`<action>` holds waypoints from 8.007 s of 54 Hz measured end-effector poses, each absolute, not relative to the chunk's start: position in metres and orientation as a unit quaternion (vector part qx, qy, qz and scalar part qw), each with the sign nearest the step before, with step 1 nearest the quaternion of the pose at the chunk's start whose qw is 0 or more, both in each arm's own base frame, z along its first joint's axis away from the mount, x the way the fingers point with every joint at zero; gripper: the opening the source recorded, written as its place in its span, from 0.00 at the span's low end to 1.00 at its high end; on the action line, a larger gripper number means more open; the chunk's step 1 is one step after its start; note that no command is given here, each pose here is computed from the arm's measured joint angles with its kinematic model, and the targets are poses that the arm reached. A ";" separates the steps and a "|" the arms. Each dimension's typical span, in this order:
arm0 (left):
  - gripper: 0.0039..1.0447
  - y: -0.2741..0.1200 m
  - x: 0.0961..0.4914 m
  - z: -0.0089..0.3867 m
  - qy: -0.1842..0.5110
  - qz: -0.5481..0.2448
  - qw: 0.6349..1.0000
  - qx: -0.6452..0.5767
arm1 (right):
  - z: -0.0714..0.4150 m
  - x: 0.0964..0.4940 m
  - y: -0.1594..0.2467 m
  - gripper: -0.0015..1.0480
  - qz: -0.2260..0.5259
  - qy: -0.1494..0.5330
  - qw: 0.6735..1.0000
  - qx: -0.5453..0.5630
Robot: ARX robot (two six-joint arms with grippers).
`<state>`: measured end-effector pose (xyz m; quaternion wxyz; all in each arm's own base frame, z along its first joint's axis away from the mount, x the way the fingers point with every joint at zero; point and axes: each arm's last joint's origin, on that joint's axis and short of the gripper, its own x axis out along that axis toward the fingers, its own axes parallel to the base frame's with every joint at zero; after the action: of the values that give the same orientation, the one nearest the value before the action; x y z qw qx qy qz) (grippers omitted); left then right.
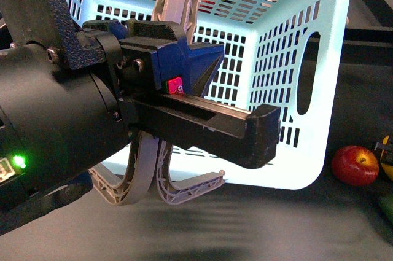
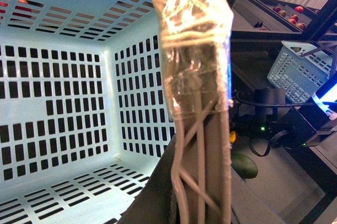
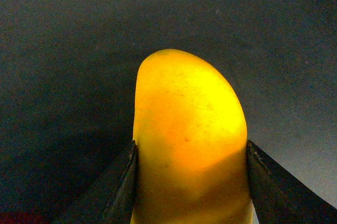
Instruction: Pick mango with right arm and hold basket with left
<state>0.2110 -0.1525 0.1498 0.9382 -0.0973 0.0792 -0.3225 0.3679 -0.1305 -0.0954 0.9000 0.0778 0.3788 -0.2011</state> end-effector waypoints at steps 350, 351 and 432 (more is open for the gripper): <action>0.08 -0.063 0.402 0.088 -0.020 0.256 0.769 -0.585 | 0.165 0.098 0.000 0.92 0.002 -0.001 1.000 0.000; 0.08 -0.063 0.402 0.088 -0.019 0.255 0.769 -0.586 | 0.165 0.098 0.000 0.92 0.002 -0.001 1.000 0.000; 0.95 0.011 0.167 0.145 -0.049 0.276 0.850 -0.447 | 0.165 0.098 0.000 0.92 0.002 -0.001 1.000 0.000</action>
<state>0.1667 0.0112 0.1449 0.8497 -0.4467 -0.0494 0.2757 0.0976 0.0003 0.1651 1.0000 0.0003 -0.0014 0.0019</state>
